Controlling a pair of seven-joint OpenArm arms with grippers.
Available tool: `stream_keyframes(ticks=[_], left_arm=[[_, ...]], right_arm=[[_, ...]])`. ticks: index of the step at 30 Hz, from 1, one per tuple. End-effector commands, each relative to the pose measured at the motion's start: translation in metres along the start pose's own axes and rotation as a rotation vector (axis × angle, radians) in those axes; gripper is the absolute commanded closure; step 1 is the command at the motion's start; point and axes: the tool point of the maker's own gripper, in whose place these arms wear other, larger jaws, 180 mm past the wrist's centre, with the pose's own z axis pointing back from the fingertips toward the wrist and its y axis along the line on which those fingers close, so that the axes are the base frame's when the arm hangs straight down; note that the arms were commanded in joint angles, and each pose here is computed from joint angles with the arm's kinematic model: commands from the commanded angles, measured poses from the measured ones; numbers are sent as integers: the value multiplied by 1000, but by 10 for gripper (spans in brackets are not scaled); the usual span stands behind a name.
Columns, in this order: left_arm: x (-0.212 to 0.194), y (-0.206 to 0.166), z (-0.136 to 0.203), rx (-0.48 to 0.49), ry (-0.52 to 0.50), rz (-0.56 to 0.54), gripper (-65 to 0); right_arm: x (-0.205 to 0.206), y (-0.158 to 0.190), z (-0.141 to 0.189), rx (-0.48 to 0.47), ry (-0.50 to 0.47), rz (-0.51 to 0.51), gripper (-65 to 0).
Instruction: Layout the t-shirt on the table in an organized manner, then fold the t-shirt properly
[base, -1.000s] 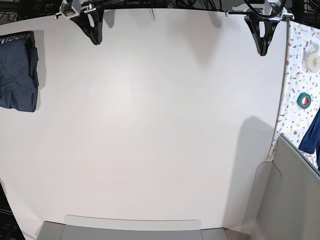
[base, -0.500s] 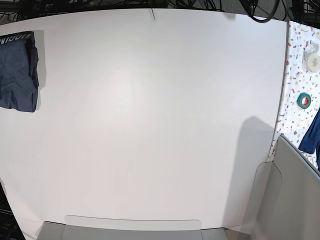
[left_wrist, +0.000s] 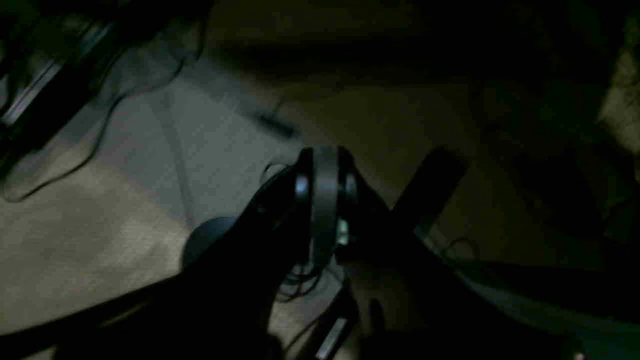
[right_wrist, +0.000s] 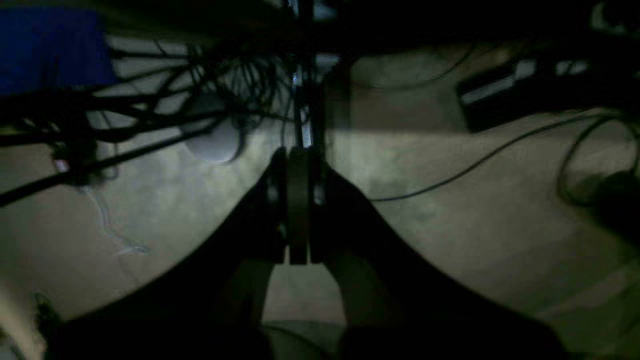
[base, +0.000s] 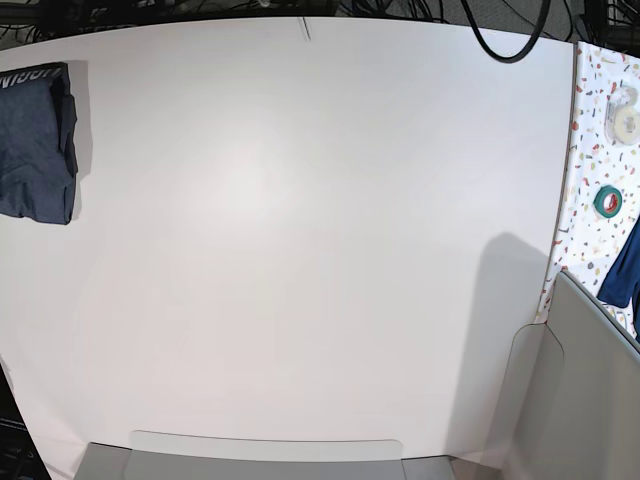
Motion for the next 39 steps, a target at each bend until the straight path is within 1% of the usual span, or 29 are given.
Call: stream_keyframes(ticks=[1,4,6,8,11,14,16,17,18,19,21,24,25,29,34,39], left_arm=[[-14,6,7,22,37,3,0],[-32,2,-10,32,92,12,0],[-50,-9,-16,20,148,14,0],[-58,-19,-27,-20,189,-15,0],[-73,-43,-31,-99,249,-59,0],[-79,-64,-39,-151,278,-79,0],[-86,-72,-44,-172,337,-97,-6],[-91,-75,-47,-187,384,-114,-17],[-95,-81,-49,-206,419,-131,-28],[-101,-88,-49,-228,463,-148,-40],[-107,-96,-48,-260,506,-176,-56],[-112,-103,-46,-289,535,-201,-62],[-112,-104,-47,-290,534,-203,-62],[-111,-109,-50,-294,531,-199,-62],[-122,-105,-43,-287,608,-211,-62],[-128,-103,-39,-284,648,-218,-60]], right_arm=[[3,-4,-1,-3,-9,-7,0],[14,-5,-23,-1,-3,-36,0],[18,-1,-37,5,8,-64,0],[22,4,-49,13,23,-87,0],[28,17,-66,32,42,-127,0],[38,33,-81,55,49,-155,0],[47,44,-90,73,50,-174,0],[48,51,-95,76,54,-183,0],[49,53,-98,67,57,-181,0],[50,52,-100,40,62,-176,0],[48,49,-104,-24,68,-163,0],[44,41,-105,-105,76,-144,0],[43,40,-104,-117,79,-142,0],[40,47,-105,-111,77,-147,0],[44,46,-106,-111,70,-144,0],[48,46,-108,-111,64,-143,0]])
